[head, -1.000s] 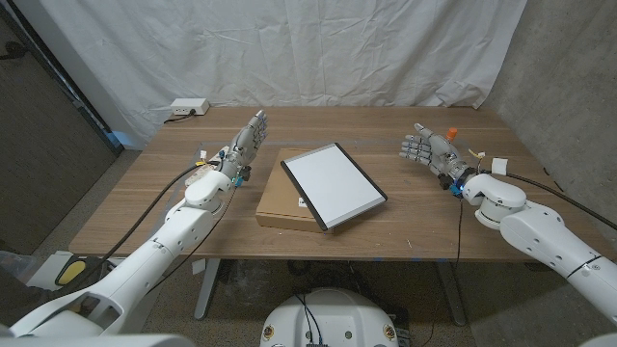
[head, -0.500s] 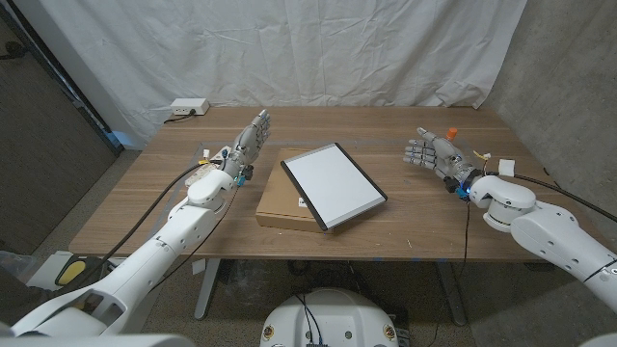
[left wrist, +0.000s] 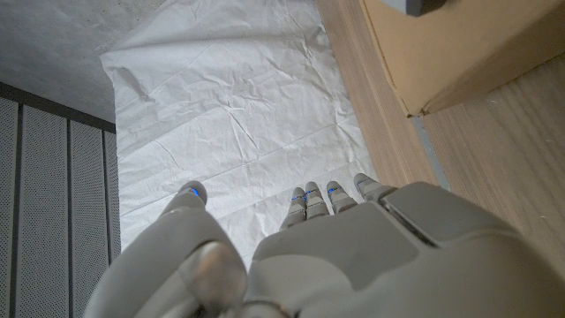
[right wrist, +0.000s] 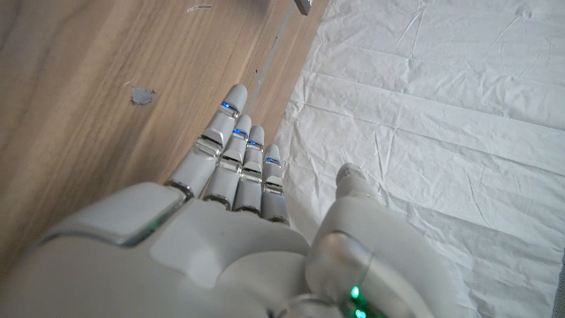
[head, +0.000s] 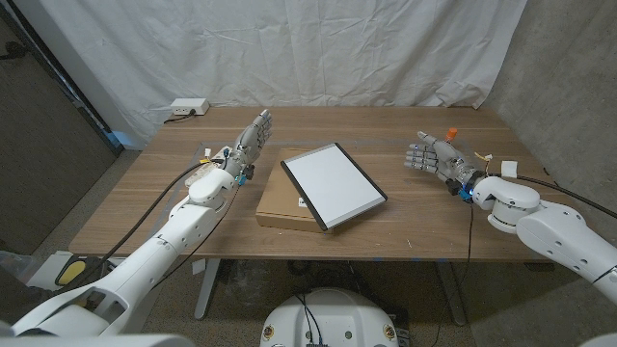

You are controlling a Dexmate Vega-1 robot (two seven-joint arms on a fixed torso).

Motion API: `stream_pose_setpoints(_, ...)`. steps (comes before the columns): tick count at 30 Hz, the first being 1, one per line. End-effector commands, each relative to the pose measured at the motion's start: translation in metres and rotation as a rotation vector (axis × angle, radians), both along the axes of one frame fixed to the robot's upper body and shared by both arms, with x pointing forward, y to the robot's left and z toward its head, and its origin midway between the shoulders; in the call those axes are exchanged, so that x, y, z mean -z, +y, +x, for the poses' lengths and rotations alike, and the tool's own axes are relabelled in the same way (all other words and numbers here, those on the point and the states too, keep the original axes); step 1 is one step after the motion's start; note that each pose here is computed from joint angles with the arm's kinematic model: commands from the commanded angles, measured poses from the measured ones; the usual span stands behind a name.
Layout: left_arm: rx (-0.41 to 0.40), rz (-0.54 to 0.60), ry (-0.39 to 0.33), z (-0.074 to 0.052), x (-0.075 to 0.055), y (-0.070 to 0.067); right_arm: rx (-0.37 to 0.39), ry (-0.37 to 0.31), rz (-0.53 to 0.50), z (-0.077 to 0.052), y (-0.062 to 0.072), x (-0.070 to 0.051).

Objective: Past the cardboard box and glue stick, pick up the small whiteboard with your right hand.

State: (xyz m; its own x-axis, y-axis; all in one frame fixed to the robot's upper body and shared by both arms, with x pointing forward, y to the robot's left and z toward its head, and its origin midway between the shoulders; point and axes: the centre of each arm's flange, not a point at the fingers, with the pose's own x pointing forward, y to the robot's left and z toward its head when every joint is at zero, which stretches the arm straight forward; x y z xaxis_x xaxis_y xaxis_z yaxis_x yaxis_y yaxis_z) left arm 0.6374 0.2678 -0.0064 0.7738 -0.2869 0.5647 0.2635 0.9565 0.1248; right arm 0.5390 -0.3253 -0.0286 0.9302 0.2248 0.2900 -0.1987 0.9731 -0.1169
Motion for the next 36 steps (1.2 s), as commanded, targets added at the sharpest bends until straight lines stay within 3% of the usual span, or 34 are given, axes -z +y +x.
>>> stream_pose_setpoints(1, 0.008, 0.011, -0.006, 0.0007, -0.0045, -0.0008, -0.009, 0.057, -0.035, -0.0019, 0.0028, 0.0018)
stream_pose_setpoints(19, 0.012, 0.019, -0.018, -0.0029, -0.0091, -0.0011, -0.010, 0.103, -0.071, -0.0080, 0.0049, 0.0079)
stream_pose_setpoints(36, 0.012, 0.002, -0.014, -0.0007, -0.0031, -0.0008, -0.025, 0.144, -0.106, -0.0043, 0.0092, 0.0091)
